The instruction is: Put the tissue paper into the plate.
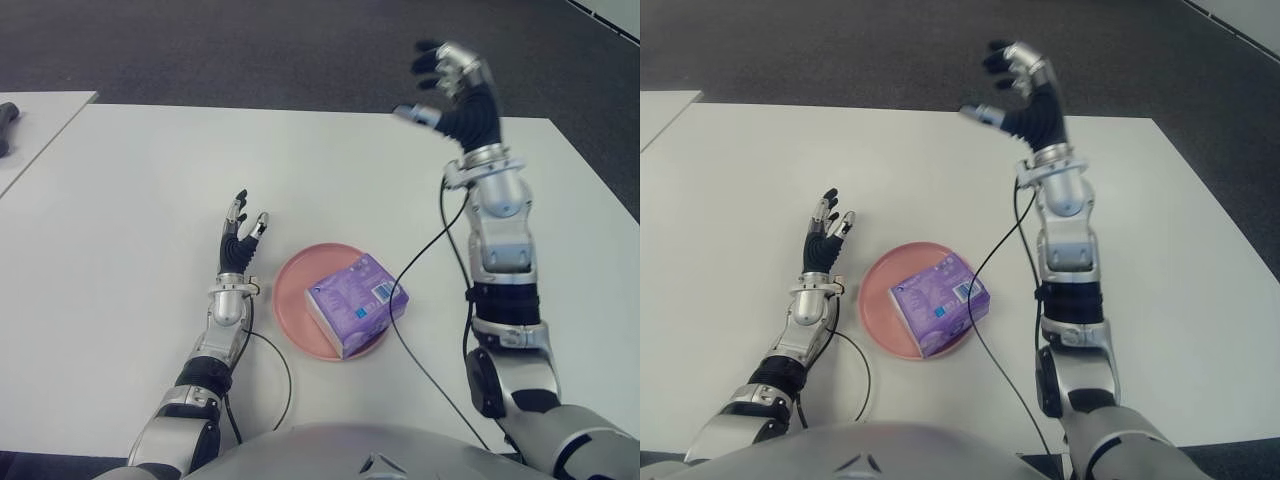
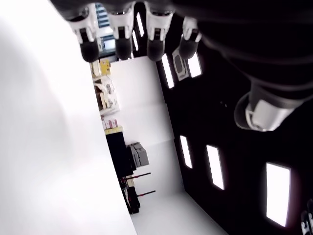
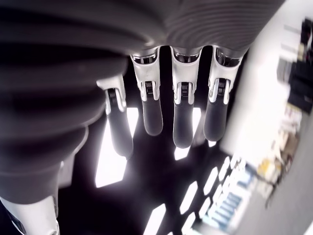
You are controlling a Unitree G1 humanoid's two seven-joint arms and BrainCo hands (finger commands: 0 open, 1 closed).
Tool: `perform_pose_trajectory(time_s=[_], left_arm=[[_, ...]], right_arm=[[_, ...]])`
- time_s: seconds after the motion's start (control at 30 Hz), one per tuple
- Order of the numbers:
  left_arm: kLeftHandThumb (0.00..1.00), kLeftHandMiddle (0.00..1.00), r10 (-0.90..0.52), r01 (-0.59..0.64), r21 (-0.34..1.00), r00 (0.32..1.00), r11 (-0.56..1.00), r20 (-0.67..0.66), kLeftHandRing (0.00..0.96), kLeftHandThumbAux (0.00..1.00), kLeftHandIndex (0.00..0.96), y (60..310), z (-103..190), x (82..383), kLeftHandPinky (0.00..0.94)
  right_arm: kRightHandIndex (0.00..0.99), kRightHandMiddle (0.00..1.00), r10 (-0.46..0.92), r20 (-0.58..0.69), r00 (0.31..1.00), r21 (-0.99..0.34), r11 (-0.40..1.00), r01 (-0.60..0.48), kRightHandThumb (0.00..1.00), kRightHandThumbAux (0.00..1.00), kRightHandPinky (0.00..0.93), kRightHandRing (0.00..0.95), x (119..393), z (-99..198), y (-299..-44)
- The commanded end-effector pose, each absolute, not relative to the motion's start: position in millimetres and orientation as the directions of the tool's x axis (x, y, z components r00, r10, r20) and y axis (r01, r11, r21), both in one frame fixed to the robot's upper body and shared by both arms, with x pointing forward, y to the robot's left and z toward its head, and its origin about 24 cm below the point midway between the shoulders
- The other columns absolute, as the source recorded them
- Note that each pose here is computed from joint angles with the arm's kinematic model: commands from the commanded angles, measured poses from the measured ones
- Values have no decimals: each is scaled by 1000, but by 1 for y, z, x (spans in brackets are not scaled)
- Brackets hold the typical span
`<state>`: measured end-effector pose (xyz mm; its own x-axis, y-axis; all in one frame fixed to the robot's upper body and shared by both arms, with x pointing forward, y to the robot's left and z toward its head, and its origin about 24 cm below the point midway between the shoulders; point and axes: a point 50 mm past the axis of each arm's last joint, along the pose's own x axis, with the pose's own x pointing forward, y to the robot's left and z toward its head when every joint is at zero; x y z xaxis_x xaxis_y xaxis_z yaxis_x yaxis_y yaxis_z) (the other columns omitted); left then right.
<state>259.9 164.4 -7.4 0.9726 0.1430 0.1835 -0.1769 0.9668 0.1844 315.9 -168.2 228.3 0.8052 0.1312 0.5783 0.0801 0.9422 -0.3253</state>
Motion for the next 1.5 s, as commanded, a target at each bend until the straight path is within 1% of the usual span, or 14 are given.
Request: perform_pose_trajectory(time_s=[0.03,0.13,0.23,0.47,0.53,0.67,0.87,1.0,1.17,1.3,1.4,1.43,1.47,1.5], left_arm=[[0,0,146,-169,194,981,966,130,0,455,0,168,-17,255,0],[0,0,147,-171,195,981,966,130,0,456,0,169,-17,254,0],[0,0,151,-174,189,980,966,128,0,458,0,169,-17,255,0],[0,0,152,-173,174,980,969,126,0,455,0,170,-17,254,0],[0,0,153,-173,172,980,970,126,0,452,0,170,-16,254,0],[0,0,152,-173,172,980,970,127,0,448,0,170,-16,253,0],[0,0,149,-171,175,981,970,128,0,443,0,171,-16,252,0],[0,0,146,-167,175,981,970,127,0,441,0,172,-15,252,0],[0,0,145,-166,175,981,970,128,0,435,0,172,-15,251,0],[0,0,146,-168,176,981,970,129,0,428,0,172,-15,251,0],[0,0,145,-167,180,981,969,132,0,426,0,172,-14,251,0],[0,0,144,-167,182,981,969,134,0,425,0,172,-14,251,0],[0,0,141,-165,183,981,969,136,0,424,0,172,-13,251,0],[0,0,140,-164,184,981,969,137,0,425,0,172,-13,251,0]], right_arm=[[403,313,68,635,770,-247,962,119,681,728,334,329,308,232,-170],[404,309,37,637,770,-222,965,137,682,729,319,318,310,229,-171],[404,299,-25,626,780,-132,982,137,680,729,317,311,310,226,-172],[405,290,-86,577,812,8,995,100,678,727,320,307,307,208,-179],[405,294,-96,570,816,29,995,97,679,727,323,310,305,206,-180],[404,301,-142,535,833,61,990,130,677,726,317,309,292,185,-186],[403,293,-183,487,854,106,983,150,676,727,281,287,284,166,-183],[403,283,-175,446,878,142,982,124,678,728,255,263,281,150,-181],[404,279,-148,401,904,176,981,82,682,728,260,254,279,136,-179],[403,252,-94,362,927,191,981,25,680,728,208,221,281,130,-177],[400,226,-49,351,935,168,986,-11,675,729,172,194,283,125,-174],[357,213,-35,348,937,159,987,-22,604,718,158,180,284,123,-172],[293,192,-18,335,942,159,987,-38,491,705,137,158,284,118,-169],[246,169,-7,325,946,160,986,-48,416,693,121,136,284,115,-167]])
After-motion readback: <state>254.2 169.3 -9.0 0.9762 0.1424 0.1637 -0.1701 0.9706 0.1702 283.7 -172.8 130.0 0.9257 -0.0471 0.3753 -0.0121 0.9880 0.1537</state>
